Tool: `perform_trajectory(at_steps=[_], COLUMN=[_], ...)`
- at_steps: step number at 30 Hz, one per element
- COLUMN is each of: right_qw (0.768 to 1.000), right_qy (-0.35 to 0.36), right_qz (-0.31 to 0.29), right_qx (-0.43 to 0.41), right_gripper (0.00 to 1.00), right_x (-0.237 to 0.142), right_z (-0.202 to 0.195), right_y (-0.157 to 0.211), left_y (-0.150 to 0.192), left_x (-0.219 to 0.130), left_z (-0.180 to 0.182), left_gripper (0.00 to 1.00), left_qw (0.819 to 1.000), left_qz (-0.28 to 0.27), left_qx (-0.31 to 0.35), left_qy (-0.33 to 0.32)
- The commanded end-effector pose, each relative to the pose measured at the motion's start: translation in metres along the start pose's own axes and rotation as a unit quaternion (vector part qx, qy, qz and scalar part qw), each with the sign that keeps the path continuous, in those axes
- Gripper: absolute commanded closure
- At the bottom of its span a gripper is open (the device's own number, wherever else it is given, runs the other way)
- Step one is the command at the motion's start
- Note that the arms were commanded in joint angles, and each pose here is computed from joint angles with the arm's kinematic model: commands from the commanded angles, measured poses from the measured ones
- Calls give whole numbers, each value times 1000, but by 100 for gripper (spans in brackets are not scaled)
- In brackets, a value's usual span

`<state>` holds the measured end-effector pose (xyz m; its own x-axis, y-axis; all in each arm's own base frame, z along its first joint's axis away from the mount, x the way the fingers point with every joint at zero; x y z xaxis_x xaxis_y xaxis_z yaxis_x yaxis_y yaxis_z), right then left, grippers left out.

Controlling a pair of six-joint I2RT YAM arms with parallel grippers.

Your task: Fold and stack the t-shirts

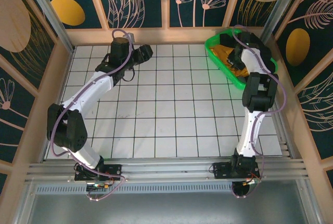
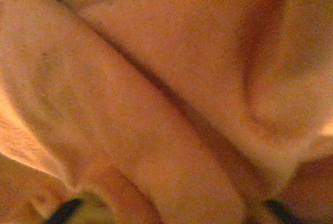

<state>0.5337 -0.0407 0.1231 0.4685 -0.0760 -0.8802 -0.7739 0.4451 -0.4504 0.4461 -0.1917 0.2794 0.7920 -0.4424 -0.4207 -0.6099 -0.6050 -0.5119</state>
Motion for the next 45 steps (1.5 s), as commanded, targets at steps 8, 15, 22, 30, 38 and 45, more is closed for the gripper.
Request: perform_trajectory(at_steps=[8,15,22,30,38,45], right_qw=[932,856,827,788,761,833], right_qy=[-95,-152,-230,-454,-535,-440], right_qz=[-350,-494,-506,-256,13,-26], right_qx=[10,-5,-87,-328,-367,-336], right_gripper=[100,100,100,100,50,36], right_x=[-258,-408,-459,-365,-258,-220], right_z=[34,78,181,379,426,364], right_y=[-110,-98,-18,173,252,204], left_y=[-19,-38,-58,-83,-71,-6], left_x=[-33,-40,-62,-124,-166,-118], left_z=[-10,5,17,29,55,104], left_gripper=[41,42,39,37,34,28], left_qw=[999,992,976,936,918,949], left_qz=[-47,-107,-173,-282,-312,-154], left_qx=[8,0,-6,-10,-5,-16], left_qy=[-3,-72,-133,-210,-246,-273])
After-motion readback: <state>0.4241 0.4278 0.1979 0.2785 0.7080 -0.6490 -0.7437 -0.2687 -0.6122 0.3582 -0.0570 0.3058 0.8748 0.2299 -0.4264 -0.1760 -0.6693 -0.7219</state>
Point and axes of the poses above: each hand's point on the last joint's axis, 136 mm out from that joint toward the fingers, its own x axis out along the fingers, its own z axis along the line the jaws close on, y = z × x, the point moved 3 cm from there along -x, back along the fingers, and after that the axes turned 14 degrees about -x, right-handed, at the moved point
